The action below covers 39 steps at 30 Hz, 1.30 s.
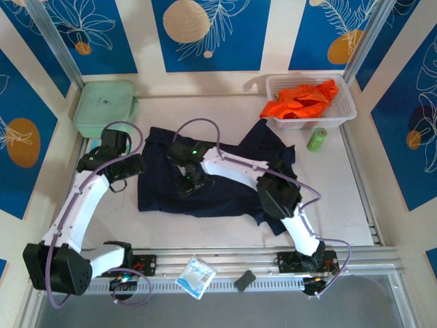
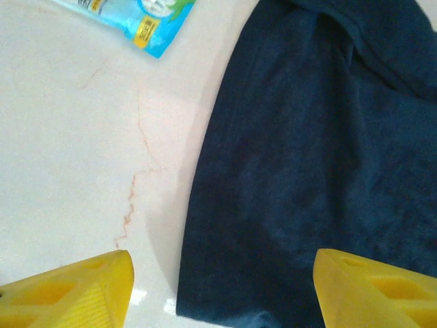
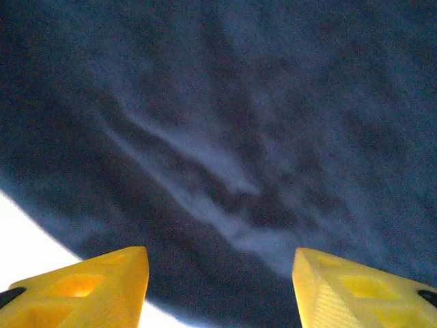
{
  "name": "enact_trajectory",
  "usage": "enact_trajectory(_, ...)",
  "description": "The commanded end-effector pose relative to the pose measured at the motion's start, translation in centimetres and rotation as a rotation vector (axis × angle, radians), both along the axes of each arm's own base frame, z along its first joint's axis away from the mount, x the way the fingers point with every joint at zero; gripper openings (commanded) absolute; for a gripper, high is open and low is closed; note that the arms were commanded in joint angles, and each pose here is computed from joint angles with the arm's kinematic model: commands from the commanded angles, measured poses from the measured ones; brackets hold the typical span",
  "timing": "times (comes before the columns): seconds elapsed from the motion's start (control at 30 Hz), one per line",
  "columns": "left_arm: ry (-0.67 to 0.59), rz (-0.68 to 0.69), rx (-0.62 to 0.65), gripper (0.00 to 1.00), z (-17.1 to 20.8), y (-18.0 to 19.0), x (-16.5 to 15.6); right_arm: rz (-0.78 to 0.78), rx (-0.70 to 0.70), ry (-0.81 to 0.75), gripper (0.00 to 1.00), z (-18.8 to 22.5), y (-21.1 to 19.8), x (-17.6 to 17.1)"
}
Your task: Fold and stack the t-shirts
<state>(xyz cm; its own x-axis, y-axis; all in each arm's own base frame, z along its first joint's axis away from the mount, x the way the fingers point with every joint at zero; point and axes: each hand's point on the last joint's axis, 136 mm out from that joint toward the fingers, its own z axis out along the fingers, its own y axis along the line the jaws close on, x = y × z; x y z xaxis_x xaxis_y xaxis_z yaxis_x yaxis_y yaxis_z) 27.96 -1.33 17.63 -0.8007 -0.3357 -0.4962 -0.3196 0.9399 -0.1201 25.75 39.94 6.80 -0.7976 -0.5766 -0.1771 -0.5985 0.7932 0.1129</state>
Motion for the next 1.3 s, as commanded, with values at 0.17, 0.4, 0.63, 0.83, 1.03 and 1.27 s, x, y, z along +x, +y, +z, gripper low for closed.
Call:
enact_trajectory(0.17, 0.075, 0.025, -0.053, 0.7, -2.5, -0.1, -3.0, 0.164, -0.124, -0.025, 0.65, -4.2, 1.2, 1.8)
enact_trajectory(0.4, 0.145, 0.035, -0.096, 0.69, -4.7, -0.7, -4.8, 0.157, -0.131, -0.001, 0.14, -4.9, 1.9, 2.5)
enact_trajectory(0.63, 0.18, 0.033, -0.135, 0.62, -6.6, -1.3, -5.6, 0.1, -0.005, -0.035, 0.0, 1.5, 2.3, 4.0)
enact_trajectory(0.83, 0.186, 0.031, -0.176, 0.62, -7.9, -2.1, -4.3, -0.004, 0.138, -0.083, 0.0, 8.0, 0.7, 6.8)
enact_trajectory(1.03, 0.169, 0.017, -0.216, 0.69, -9.4, -3.1, -1.5, -0.138, 0.127, -0.085, 0.0, 6.9, -2.7, 11.7)
enact_trajectory(1.27, 0.186, -0.068, -0.268, 0.71, -10.1, -5.7, 2.7, -0.316, 0.013, -0.1, 0.34, 3.8, -7.7, 17.4)
